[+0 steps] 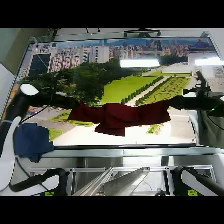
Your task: Fold the shirts.
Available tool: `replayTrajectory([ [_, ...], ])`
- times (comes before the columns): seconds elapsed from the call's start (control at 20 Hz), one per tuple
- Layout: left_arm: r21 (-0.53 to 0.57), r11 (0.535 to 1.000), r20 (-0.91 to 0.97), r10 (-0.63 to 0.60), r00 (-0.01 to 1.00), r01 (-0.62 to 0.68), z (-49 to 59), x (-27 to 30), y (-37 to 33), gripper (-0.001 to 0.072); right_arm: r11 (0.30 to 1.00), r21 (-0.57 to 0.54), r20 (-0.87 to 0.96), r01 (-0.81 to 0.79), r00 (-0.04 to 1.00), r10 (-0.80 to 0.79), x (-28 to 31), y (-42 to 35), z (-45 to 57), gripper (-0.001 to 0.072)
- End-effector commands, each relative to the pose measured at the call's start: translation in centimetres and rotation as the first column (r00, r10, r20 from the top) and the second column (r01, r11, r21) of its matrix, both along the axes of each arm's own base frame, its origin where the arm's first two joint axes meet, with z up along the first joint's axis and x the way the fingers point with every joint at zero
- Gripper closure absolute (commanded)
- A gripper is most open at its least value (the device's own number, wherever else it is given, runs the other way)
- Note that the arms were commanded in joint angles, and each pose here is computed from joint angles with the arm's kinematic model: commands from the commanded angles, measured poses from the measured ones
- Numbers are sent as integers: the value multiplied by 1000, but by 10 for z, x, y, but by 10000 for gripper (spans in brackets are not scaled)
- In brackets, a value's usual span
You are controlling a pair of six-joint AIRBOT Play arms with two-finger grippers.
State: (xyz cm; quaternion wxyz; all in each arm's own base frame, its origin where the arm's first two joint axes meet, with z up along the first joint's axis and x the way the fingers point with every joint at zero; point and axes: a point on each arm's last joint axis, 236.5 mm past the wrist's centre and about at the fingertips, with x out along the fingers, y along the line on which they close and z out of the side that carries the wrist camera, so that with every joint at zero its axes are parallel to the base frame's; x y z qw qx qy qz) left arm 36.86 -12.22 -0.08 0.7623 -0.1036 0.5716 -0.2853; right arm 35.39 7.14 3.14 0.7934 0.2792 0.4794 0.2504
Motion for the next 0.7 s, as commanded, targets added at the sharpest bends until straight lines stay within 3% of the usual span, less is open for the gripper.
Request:
replayTrajectory([
  [0.0, 11, 1000, -69, 6, 998, -5, -52, 26, -3, 530, 1000, 4, -112, 11, 994, -11, 4, -3, -62, 696],
  [0.05, 7, 1000, -72, 8, 997, -7, -52, 37, 0, 232, 1000, 2, -122, 14, 992, -14, 6, -4, -69, 695],
  [0.1, -1, 1000, -77, 18, 997, -18, -48, 47, 5, -13, 1000, -6, -114, 7, 993, -8, 8, -5, -72, 695],
  [0.25, -30, 998, -116, 53, 992, -57, -24, 65, 21, -11, 999, -46, -58, 16, 998, -18, 22, -15, -66, 669],
  [0.35, -43, 995, -147, 86, 985, -93, -9, 65, 34, -10, 997, -69, -24, 31, 999, -33, 32, -30, -54, 199],
  [0.65, -68, 993, -303, 74, 950, -99, 1, -2, 30, -8, 997, -68, -12, 47, 999, -48, 17, -84, -14, 187],
])
